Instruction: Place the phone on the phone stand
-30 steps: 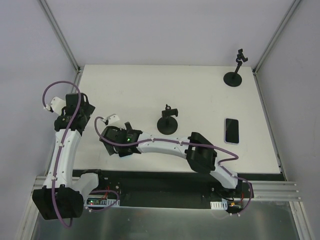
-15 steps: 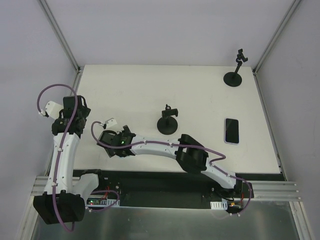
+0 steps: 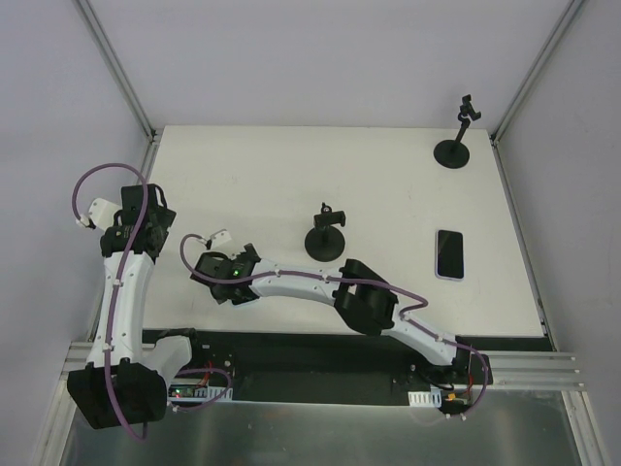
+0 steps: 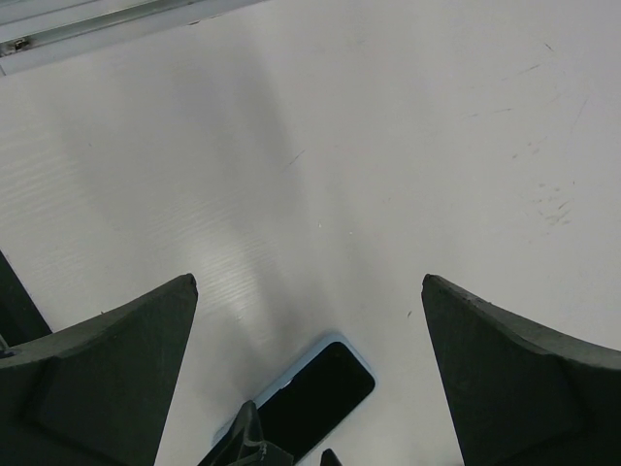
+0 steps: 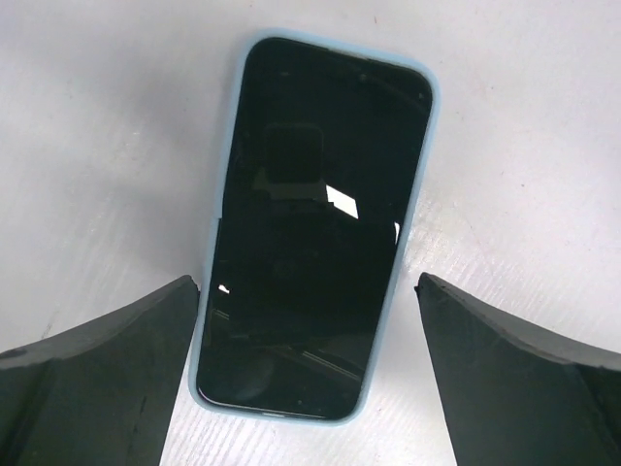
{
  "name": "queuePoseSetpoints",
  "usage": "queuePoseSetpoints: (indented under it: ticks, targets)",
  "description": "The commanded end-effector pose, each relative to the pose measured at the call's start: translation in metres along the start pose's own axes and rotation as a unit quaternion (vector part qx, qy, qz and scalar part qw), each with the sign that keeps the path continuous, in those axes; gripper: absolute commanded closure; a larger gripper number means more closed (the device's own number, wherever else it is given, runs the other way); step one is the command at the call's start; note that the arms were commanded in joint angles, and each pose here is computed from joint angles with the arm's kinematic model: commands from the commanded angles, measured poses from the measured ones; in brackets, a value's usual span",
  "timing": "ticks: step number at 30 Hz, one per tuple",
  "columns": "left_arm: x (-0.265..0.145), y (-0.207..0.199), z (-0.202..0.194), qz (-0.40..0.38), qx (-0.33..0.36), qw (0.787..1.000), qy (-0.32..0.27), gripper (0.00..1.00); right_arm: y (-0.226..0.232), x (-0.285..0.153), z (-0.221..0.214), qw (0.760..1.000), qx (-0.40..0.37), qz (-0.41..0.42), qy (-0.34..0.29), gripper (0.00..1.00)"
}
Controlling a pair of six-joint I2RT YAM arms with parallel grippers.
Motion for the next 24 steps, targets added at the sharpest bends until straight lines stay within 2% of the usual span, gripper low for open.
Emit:
queuePoseSetpoints:
  ticks: [1,3,8,13,17,20,21,23,24]
  targets:
    - [-0.002,0.0,0.001,0.003,-0.01,1.0,0.008,0.01,-0.014,0.004,-0.008,0.999,-0.004,-0.041,0.012,0.04]
    - [-0.001,-0.001,-0.001,0.001,-0.011,1.0,0.017,0.01,-0.015,0.003,-0.007,0.999,0.006,-0.034,0.013,0.04]
    - [0.002,-0.002,-0.003,0.002,-0.011,1.0,0.029,0.01,-0.017,0.018,-0.015,0.996,0.048,0.032,0.067,0.01]
    - [0.003,-0.001,-0.004,-0.005,-0.002,1.0,0.029,0.01,-0.031,0.019,-0.018,0.995,0.046,0.02,0.081,0.11]
    - [0.004,0.002,-0.005,-0.007,0.0,1.0,0.026,0.01,-0.039,0.019,-0.028,0.994,0.023,-0.006,0.103,0.12]
    - [0.003,0.001,-0.003,-0.011,0.002,1.0,0.025,0.01,-0.041,0.023,-0.035,0.993,0.009,-0.003,0.119,0.21]
    - [0.005,-0.001,-0.004,-0.009,0.004,1.0,0.027,0.01,-0.043,0.024,-0.034,0.992,0.012,0.0,0.125,0.3]
    - [0.005,-0.004,-0.006,-0.012,0.011,0.999,0.039,0.02,-0.042,0.022,-0.035,0.99,0.014,0.02,0.137,0.41]
    - [0.007,-0.007,-0.008,-0.019,0.014,0.998,0.05,0.03,-0.041,0.021,-0.033,0.991,0.011,0.024,0.133,0.57]
Point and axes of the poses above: each gripper's point midway between its finger pads, its own x axis out along the fingers, its own y axis along the line the jaws close on, z = x × y, the point moved 7 cm from there along -x, back along the fingers, and after that the axes turned 6 degrees about -x, right-handed, at the moved point
